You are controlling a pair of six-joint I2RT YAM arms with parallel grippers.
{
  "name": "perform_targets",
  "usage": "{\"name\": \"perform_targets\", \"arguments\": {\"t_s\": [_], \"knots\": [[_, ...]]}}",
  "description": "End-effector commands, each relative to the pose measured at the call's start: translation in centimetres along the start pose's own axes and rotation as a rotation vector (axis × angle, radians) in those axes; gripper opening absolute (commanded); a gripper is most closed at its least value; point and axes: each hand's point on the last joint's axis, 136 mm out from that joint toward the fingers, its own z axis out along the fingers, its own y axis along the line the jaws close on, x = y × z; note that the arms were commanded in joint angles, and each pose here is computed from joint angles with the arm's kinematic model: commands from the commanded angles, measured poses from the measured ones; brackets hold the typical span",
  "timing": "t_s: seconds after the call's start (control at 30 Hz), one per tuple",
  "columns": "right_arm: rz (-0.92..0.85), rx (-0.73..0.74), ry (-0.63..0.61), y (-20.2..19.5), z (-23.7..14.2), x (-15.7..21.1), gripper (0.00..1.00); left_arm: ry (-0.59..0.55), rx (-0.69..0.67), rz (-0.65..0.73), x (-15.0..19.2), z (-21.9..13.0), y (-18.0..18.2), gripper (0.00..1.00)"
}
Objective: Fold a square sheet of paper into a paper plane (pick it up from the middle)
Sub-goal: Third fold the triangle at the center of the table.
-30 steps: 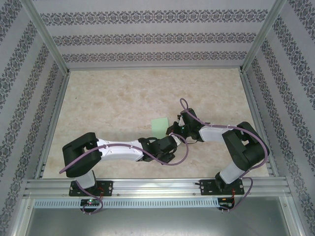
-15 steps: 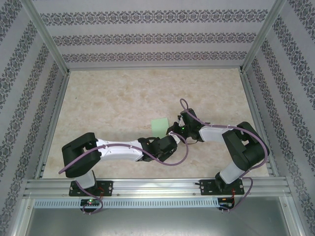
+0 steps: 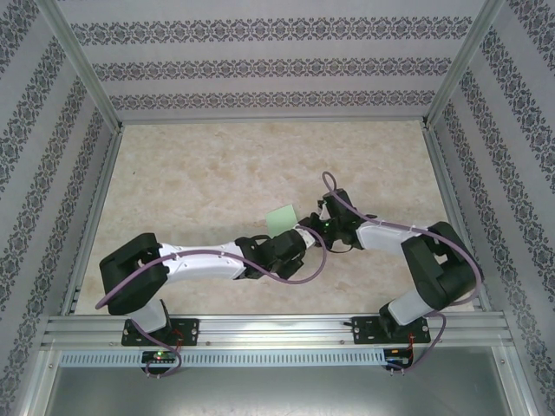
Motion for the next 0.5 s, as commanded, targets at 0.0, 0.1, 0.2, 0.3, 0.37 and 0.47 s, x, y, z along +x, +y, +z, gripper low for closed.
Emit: {"name": "perform_targets", "arguments": {"t_s": [0.0, 0.1, 0.2, 0.3, 0.37, 0.47], "knots": [[-0.090, 0.034, -0.067, 1.2, -1.7, -1.9, 0.30, -0.047, 0.069, -0.048, -1.0, -0.8, 0.0, 0.00], [-0.125, 0.000, -0.071, 2.5, -1.6, -2.7, 0.29, -0.058, 0.109, -0.074, -1.1, -1.1, 0.1, 0.00], [-0.140, -0.064, -0.051, 4.4, -0.6, -3.4, 0.23, -0.063, 0.157, -0.097, -1.3, -1.3, 0.3, 0.00], [-0.152, -0.074, -0.011, 5.0, 1.0, -3.9, 0.18, -0.063, 0.175, -0.124, -1.2, -1.2, 0.8, 0.00], [-0.158, -0.066, 0.020, 5.1, 2.0, -3.9, 0.16, -0.056, 0.194, -0.131, -1.2, -1.3, 0.9, 0.00], [-0.181, -0.034, 0.076, 4.8, 3.5, -3.6, 0.14, -0.047, 0.212, -0.135, -1.1, -1.3, 1.1, 0.00]]}}
